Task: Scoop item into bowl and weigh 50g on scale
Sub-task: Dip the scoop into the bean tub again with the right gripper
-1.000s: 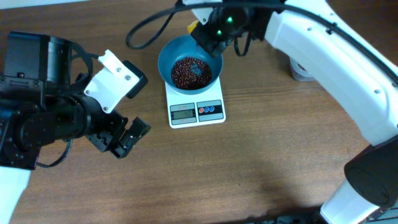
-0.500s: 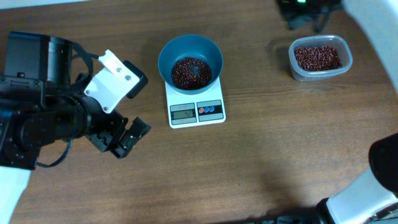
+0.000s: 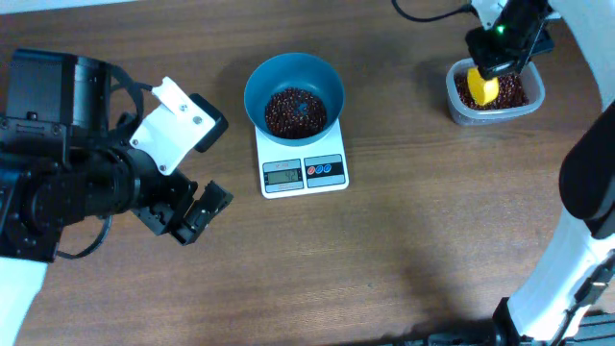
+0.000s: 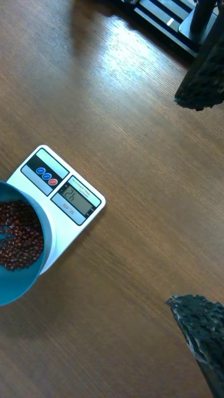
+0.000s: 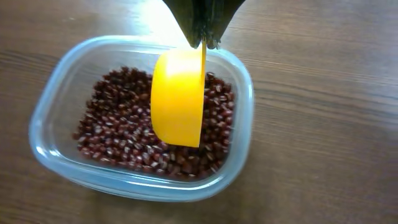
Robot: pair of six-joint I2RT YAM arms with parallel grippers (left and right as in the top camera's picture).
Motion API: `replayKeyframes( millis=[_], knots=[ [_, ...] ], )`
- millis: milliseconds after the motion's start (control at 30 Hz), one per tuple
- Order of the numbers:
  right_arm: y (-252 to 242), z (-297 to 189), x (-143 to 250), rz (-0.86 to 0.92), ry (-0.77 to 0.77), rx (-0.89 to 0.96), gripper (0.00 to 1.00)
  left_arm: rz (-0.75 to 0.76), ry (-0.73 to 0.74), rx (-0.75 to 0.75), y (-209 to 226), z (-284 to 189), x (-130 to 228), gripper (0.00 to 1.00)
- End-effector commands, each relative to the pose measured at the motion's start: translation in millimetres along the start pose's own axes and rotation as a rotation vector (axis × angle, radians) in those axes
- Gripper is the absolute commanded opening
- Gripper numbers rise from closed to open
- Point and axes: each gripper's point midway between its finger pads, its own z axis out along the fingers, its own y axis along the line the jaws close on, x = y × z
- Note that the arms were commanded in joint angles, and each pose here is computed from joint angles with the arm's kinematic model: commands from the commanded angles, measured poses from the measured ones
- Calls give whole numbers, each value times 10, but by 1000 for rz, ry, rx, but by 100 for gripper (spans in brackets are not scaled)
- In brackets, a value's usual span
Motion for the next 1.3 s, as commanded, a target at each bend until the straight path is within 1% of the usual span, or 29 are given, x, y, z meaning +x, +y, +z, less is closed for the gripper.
replayKeyframes(
  millis=[0,67,133,333,400,467,567,700,800,867,1033,1100,1267],
  knots=[
    [212,-26,-74,5,-35,-120,4,1,-10,7,-23,-8,-11,99],
    [188,0,-45,5,-22,-104,4,1,-10,7,-23,-8,-11,99],
    [-9,104,19,5,12,14,4,1,-10,7,-23,-8,-11,99],
    [-136,421,150,3,56,109,4,1,-10,7,-23,-8,-11,99],
    [-45,447,154,3,51,59,4,1,-10,7,-23,-8,-11,99],
    [155,442,100,6,18,-60,4,1,-10,7,-23,-8,-11,99],
    [159,428,82,39,9,-77,4,1,-10,7,-23,-8,-11,99],
    [-111,409,138,185,0,-84,4,1,-10,7,-23,-8,-11,99],
    [-154,317,101,268,-65,-252,4,1,-9,8,-24,-8,-10,99],
    [-257,277,118,326,-100,-327,4,1,-9,7,-23,-8,-10,99],
    [-571,145,246,449,-149,-414,4,1,-9,7,-23,-8,-10,99],
    [-717,78,269,485,-177,-420,4,1,-10,7,-23,-8,-11,99],
    [-811,-78,241,545,-267,-548,4,1,-10,7,-23,-8,-11,99]
  ],
)
